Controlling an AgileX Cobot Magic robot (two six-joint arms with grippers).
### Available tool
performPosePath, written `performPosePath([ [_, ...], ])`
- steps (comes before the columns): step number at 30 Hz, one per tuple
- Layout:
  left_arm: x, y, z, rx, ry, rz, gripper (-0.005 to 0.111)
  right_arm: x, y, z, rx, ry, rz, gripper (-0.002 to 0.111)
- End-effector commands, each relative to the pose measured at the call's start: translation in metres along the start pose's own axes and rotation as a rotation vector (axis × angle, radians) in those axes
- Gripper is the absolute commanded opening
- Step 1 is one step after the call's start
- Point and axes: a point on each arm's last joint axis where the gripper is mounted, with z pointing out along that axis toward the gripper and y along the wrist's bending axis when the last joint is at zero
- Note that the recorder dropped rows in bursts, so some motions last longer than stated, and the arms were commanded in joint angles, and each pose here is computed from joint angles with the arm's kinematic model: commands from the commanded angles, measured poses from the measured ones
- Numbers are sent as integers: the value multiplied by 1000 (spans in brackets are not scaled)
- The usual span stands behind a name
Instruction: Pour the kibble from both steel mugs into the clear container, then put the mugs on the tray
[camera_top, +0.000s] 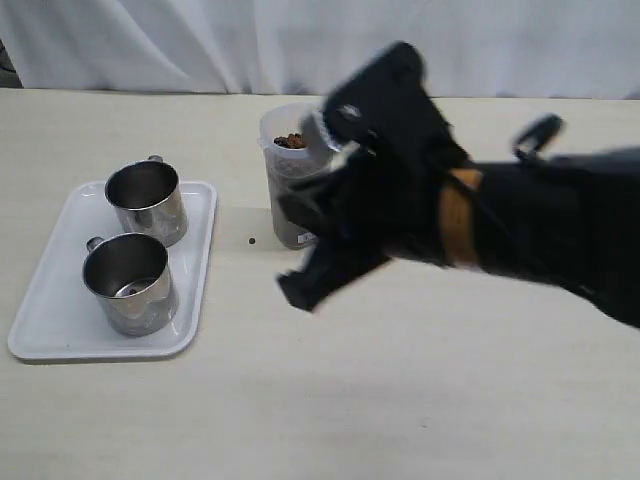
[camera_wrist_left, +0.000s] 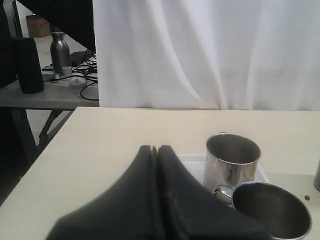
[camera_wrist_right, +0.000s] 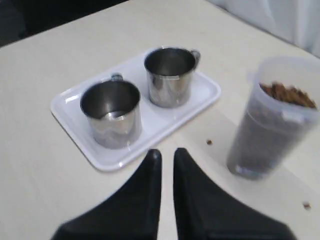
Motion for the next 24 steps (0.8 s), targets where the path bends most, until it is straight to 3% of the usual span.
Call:
performPosePath([
  [1, 0, 0, 0, 5, -4, -2, 0, 49, 1, -58, 55, -6, 19, 6],
  [9, 0, 0, 0, 5, -4, -2, 0, 110, 6, -130, 82, -230, 22, 6],
  [18, 0, 0, 0, 5, -4, -2, 0, 123, 8, -172, 97, -555, 20, 6],
  [20, 0, 0, 0, 5, -4, -2, 0, 122, 8, -183, 146, -647, 21, 6],
  [24, 0, 0, 0, 5, -5, 0, 0, 119, -2, -188, 465, -667, 36, 6],
])
